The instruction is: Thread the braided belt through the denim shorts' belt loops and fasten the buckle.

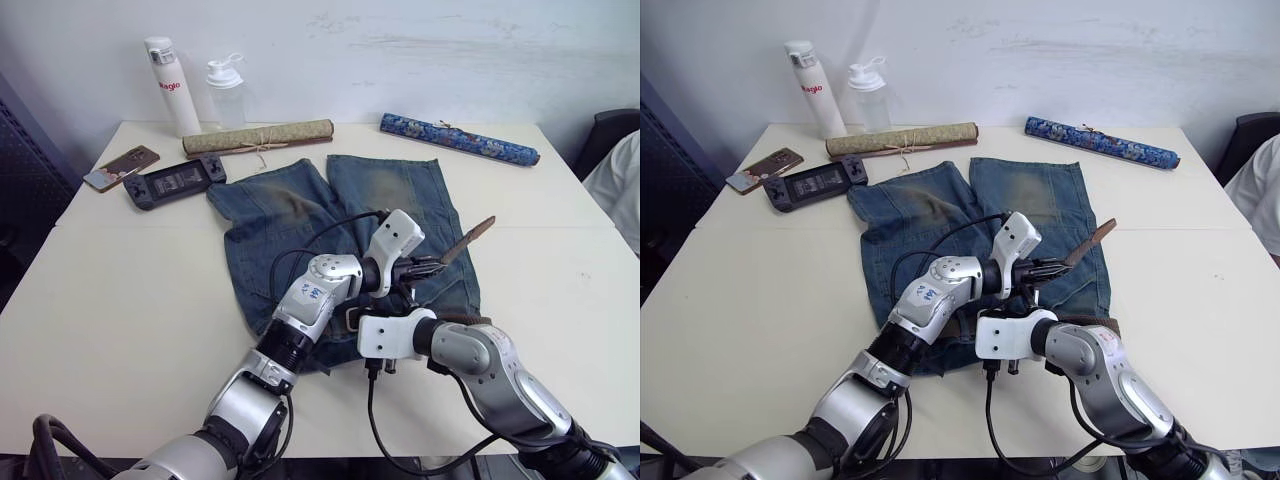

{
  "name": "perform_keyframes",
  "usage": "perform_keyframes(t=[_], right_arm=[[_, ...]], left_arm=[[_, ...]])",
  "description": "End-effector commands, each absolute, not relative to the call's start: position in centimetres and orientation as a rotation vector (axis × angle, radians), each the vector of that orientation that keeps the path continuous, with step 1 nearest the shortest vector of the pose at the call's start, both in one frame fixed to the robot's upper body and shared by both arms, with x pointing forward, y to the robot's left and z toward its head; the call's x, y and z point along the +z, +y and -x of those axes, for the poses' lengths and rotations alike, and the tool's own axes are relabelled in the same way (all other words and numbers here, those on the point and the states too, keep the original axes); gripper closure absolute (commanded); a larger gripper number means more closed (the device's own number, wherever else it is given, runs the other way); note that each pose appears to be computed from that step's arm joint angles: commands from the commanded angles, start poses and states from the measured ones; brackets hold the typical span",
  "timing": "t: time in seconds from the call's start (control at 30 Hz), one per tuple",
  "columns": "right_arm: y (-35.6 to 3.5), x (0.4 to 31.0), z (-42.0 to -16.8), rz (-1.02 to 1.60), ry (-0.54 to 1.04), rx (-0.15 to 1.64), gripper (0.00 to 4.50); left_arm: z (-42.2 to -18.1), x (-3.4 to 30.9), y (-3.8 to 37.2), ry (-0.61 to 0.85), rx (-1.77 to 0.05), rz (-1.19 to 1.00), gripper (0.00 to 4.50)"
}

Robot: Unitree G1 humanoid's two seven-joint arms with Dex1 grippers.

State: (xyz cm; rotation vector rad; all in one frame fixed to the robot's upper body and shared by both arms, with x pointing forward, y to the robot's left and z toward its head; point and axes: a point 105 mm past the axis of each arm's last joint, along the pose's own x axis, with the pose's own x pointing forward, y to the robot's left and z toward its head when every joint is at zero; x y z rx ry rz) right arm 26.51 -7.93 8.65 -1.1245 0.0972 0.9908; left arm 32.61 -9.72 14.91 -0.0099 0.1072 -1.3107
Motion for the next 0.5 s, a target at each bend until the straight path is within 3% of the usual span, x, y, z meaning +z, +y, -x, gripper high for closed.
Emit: perform_keyframes(t=[0.03,0.27,0.5], right_arm=[[-7.5,-1.6,-19.7,0.959,0.504,1.358,4.47],[-8.0,-0.3,-22.0,0.870,0.445,1.167,4.47],[-7.0,4.6,-23.6,0.792,0.304,1.042,4.47]], left_arm=[[-28.0,23.2,-14.1,-0.208,-1.504,0.065,4.50],[-30.8,22.0,-7.0,-0.203,-1.298,0.071,4.50],[-32.0,18.2,-0.1,-0.103,-1.073,-0.045,4.50]])
